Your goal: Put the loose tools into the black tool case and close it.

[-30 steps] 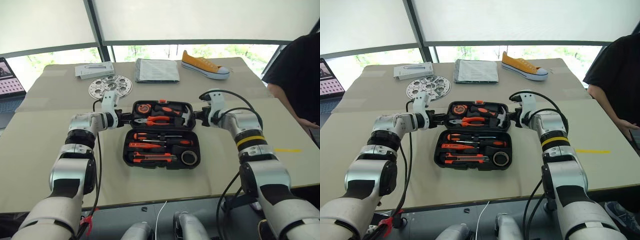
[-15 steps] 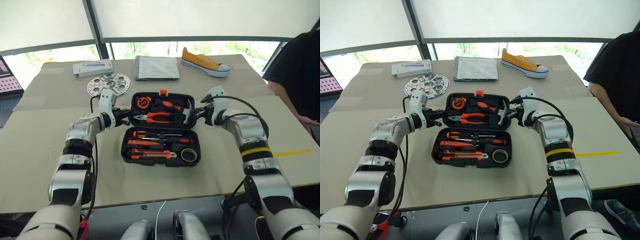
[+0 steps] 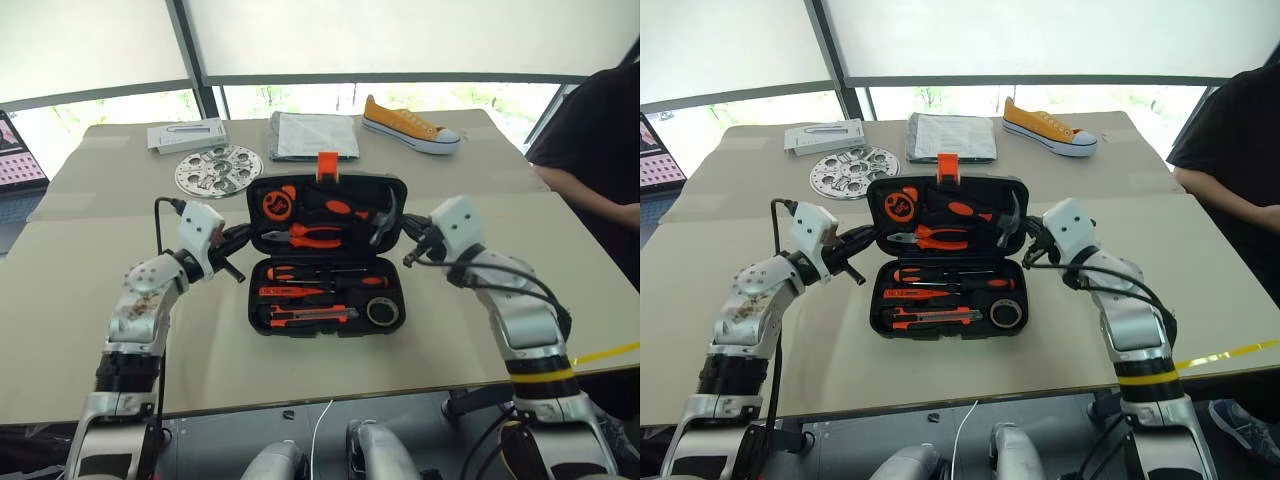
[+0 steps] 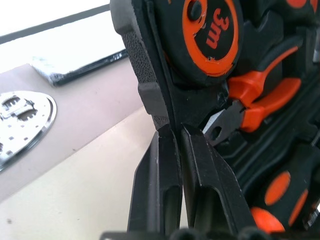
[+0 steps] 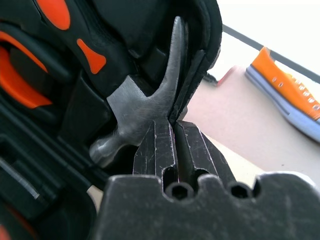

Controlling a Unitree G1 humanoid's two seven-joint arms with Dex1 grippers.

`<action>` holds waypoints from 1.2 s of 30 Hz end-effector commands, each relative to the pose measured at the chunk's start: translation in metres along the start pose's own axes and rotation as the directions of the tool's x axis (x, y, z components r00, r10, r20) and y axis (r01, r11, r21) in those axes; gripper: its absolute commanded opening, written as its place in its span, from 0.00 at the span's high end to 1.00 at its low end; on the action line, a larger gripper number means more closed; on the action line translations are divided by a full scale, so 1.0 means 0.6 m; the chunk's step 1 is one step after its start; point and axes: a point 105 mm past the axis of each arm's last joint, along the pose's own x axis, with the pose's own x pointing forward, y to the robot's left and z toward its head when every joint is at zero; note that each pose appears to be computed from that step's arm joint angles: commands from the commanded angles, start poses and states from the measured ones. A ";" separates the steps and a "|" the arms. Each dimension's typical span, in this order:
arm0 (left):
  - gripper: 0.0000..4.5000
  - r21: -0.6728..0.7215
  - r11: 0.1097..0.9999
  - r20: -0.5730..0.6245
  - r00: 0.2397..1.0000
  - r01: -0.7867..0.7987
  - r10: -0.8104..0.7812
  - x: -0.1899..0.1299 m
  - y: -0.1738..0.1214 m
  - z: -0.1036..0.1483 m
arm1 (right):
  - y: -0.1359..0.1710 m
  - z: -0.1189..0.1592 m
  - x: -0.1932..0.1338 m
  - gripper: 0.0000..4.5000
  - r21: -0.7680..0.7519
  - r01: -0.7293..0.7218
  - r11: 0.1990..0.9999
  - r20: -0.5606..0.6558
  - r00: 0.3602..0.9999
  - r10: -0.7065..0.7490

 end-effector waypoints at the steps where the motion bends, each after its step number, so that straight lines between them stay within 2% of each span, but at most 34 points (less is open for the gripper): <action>1: 1.00 0.096 0.993 0.055 0.996 -0.073 0.068 -0.017 0.009 0.027 | 0.013 0.015 -0.019 0.99 -0.085 -0.015 0.996 0.051 0.999 0.020; 6: 1.00 0.050 0.991 0.037 0.992 -0.124 0.122 -0.042 0.009 0.020 | 0.040 0.008 -0.054 0.99 -0.051 -0.066 0.997 0.051 0.996 0.068; 7: 1.00 0.028 0.992 0.035 0.992 -0.126 0.125 -0.049 0.007 0.020 | 0.044 0.010 -0.062 0.92 -0.044 -0.077 0.996 0.055 0.995 0.079; 10: 0.79 -0.013 0.993 0.016 0.993 -0.116 0.116 -0.071 -0.006 0.019 | 0.054 0.015 -0.087 0.69 -0.030 -0.108 0.994 0.044 0.993 0.109; 13: 0.55 -0.060 0.997 -0.039 0.998 -0.042 0.040 -0.109 -0.019 0.023 | 0.042 0.021 -0.122 0.48 0.027 -0.137 0.990 0.002 0.991 0.137; 14: 0.46 -0.086 0.996 -0.062 0.998 -0.011 0.005 -0.124 -0.022 0.024 | 0.040 0.025 -0.136 0.46 0.047 -0.166 0.985 -0.010 0.986 0.167; 17: 0.22 -0.150 0.983 -0.168 0.977 0.107 -0.132 -0.171 -0.028 0.014 | 0.043 0.025 -0.179 0.46 0.096 -0.281 0.955 -0.069 0.955 0.288; 19: 0.22 -0.185 0.970 -0.245 0.949 0.155 -0.199 -0.198 -0.019 0.000 | 0.058 0.018 -0.208 0.46 0.129 -0.381 0.915 -0.120 0.910 0.396; 20: 0.22 -0.186 0.967 -0.285 0.933 0.173 -0.221 -0.203 -0.006 -0.010 | 0.078 0.014 -0.227 0.46 0.164 -0.461 0.872 -0.148 0.862 0.484; 23: 0.22 -0.128 0.970 -0.356 0.904 0.205 -0.238 -0.193 0.030 -0.028 | 0.116 0.012 -0.256 0.46 0.222 -0.597 0.771 -0.163 0.757 0.633; 25: 0.22 -0.061 0.970 -0.357 0.903 0.234 -0.240 -0.161 0.052 -0.029 | 0.133 0.008 -0.256 0.58 0.226 -0.636 0.738 -0.170 0.720 0.673; 28: 0.37 0.035 0.964 -0.331 0.913 0.265 -0.239 -0.092 0.074 -0.027 | 0.153 0.000 -0.240 0.76 0.202 -0.668 0.717 -0.176 0.695 0.697; 30: 0.55 0.077 0.952 -0.329 0.909 0.295 -0.255 -0.055 0.073 -0.029 | 0.160 -0.008 -0.225 0.93 0.164 -0.677 0.718 -0.188 0.693 0.696; 31: 0.59 0.098 0.941 -0.332 0.902 0.324 -0.276 -0.036 0.067 -0.031 | 0.163 -0.012 -0.217 0.98 0.148 -0.681 0.717 -0.193 0.692 0.696; 35: 0.94 0.169 0.897 -0.333 0.881 0.407 -0.337 0.031 0.041 -0.036 | 0.174 -0.019 -0.187 1.00 0.108 -0.701 0.705 -0.193 0.681 0.707; 36: 0.99 0.191 0.884 -0.328 0.877 0.427 -0.352 0.047 0.032 -0.035 | 0.175 -0.022 -0.179 1.00 0.092 -0.707 0.701 -0.198 0.677 0.709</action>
